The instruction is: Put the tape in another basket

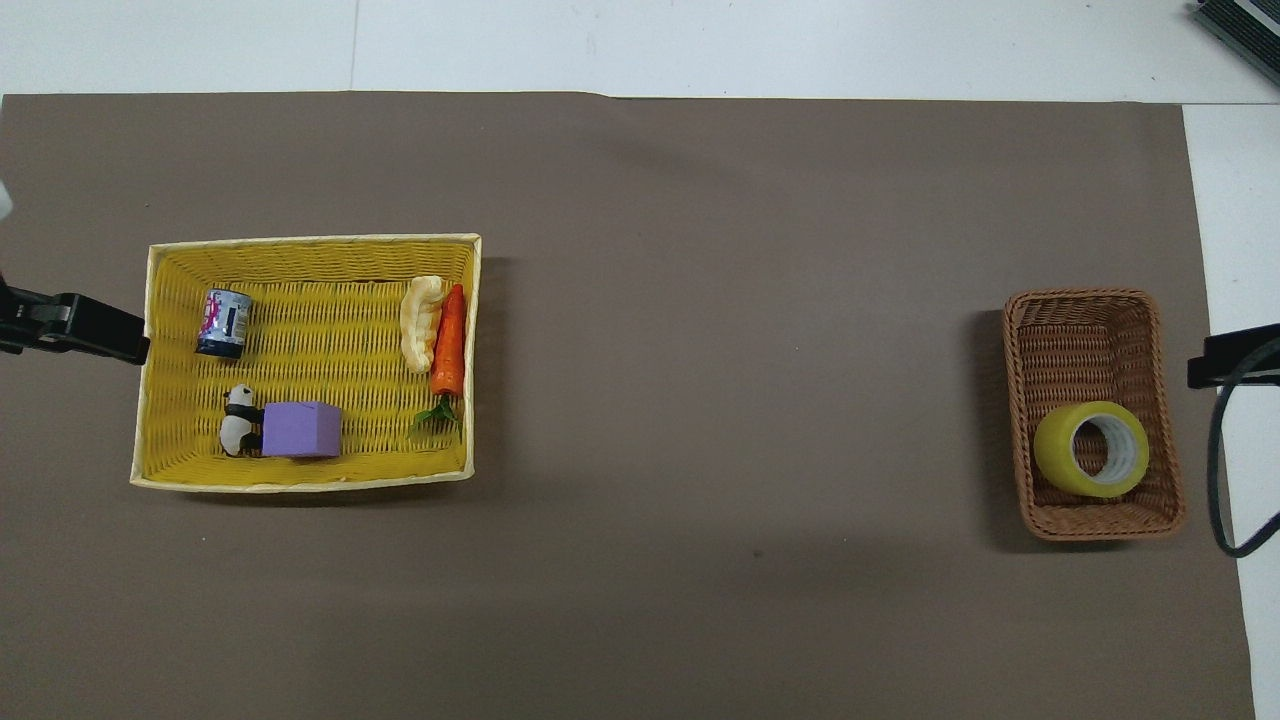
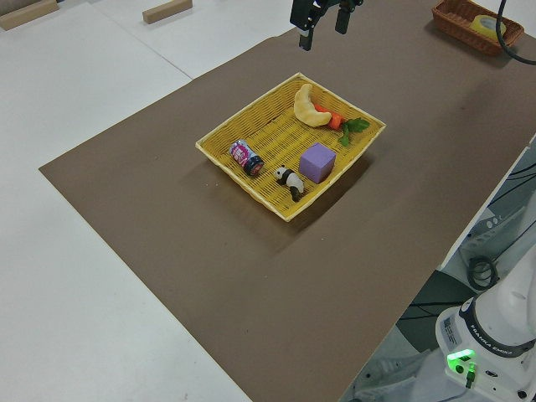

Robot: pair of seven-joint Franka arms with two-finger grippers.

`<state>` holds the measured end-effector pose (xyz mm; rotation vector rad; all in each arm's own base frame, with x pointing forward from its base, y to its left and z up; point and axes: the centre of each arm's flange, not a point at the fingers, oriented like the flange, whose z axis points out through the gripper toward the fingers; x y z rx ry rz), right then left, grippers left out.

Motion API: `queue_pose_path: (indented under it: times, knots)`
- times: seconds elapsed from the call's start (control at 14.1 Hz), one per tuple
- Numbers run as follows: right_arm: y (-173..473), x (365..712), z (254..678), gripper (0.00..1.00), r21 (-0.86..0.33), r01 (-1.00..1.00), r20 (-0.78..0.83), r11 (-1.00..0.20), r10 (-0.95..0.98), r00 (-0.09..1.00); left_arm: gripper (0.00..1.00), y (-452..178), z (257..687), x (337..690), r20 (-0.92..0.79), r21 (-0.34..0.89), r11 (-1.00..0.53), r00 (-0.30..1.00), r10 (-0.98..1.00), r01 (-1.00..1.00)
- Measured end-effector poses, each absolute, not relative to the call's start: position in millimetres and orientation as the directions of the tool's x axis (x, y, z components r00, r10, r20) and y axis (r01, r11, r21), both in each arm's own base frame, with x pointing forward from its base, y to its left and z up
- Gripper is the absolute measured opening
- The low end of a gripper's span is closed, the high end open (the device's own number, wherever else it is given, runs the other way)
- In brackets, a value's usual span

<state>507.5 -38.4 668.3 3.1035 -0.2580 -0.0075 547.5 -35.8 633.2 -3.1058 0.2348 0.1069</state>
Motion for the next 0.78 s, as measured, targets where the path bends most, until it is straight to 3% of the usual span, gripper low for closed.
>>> queue_pose_path:
  times: [0.78]
  knots:
    - [-41.3,505.8,668.0,1.00,0.026,-0.171,-0.014,-0.985,-0.171,0.985,1.00,-35.8,633.2,547.5,-0.070,-0.020,-0.988,0.986,-0.149,-0.151]
